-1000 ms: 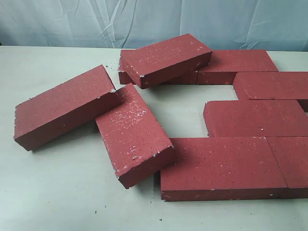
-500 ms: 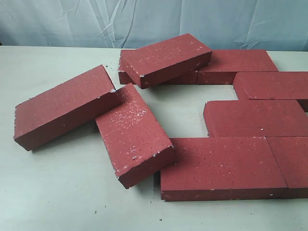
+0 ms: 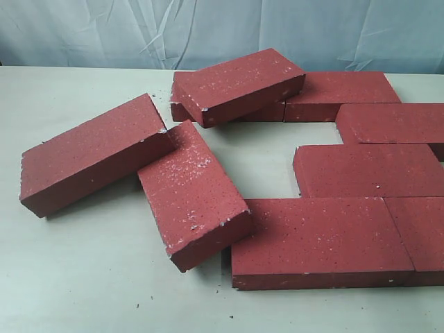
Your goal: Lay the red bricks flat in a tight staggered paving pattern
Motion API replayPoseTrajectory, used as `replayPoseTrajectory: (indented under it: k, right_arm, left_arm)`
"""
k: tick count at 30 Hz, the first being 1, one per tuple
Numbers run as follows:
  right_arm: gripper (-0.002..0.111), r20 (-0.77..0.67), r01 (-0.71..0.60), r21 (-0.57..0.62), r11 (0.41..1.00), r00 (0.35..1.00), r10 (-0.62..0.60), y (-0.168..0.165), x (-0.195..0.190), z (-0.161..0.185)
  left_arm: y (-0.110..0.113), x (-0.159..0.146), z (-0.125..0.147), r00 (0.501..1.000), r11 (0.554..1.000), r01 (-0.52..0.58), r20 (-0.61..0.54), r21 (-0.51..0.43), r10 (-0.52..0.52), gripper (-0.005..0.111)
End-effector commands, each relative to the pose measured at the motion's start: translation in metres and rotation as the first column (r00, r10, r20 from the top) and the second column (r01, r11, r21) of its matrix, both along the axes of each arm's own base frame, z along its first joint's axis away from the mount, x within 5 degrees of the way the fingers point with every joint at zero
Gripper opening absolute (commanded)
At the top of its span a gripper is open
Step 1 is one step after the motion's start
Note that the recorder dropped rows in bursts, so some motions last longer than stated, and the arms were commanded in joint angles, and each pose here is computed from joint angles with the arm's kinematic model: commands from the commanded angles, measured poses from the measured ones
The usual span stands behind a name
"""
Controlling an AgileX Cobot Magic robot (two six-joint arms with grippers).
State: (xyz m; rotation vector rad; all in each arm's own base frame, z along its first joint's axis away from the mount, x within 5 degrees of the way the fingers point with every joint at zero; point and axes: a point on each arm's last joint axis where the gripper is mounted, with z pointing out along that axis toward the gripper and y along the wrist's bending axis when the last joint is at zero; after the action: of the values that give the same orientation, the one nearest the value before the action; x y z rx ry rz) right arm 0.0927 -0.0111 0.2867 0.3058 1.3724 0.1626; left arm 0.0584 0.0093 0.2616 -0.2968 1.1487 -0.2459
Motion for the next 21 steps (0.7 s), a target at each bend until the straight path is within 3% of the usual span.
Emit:
replayPoseTrajectory:
  k: [1,11,21]
  right_arm:
    - [-0.001,-0.026,0.001,-0.04,0.999,1.0,-0.002,-0.001,0.022,0.02]
    - [-0.001,-0.163,-0.028,-0.072,0.997,0.986,0.015,-0.003,0.078,0.046]
    - [-0.001,-0.372,-0.244,-0.171,0.955,0.913,0.167,0.033,0.145,0.049]
  left_arm:
    - [-0.001,0.012,0.021,1.0,0.999,-0.001,-0.026,0.045,0.002,0.0]
    - [-0.006,0.067,0.033,0.956,0.987,0.056,-0.292,0.149,-0.011,0.0]
    - [-0.011,0.129,0.023,0.872,0.95,0.158,-0.49,0.269,-0.006,0.0]
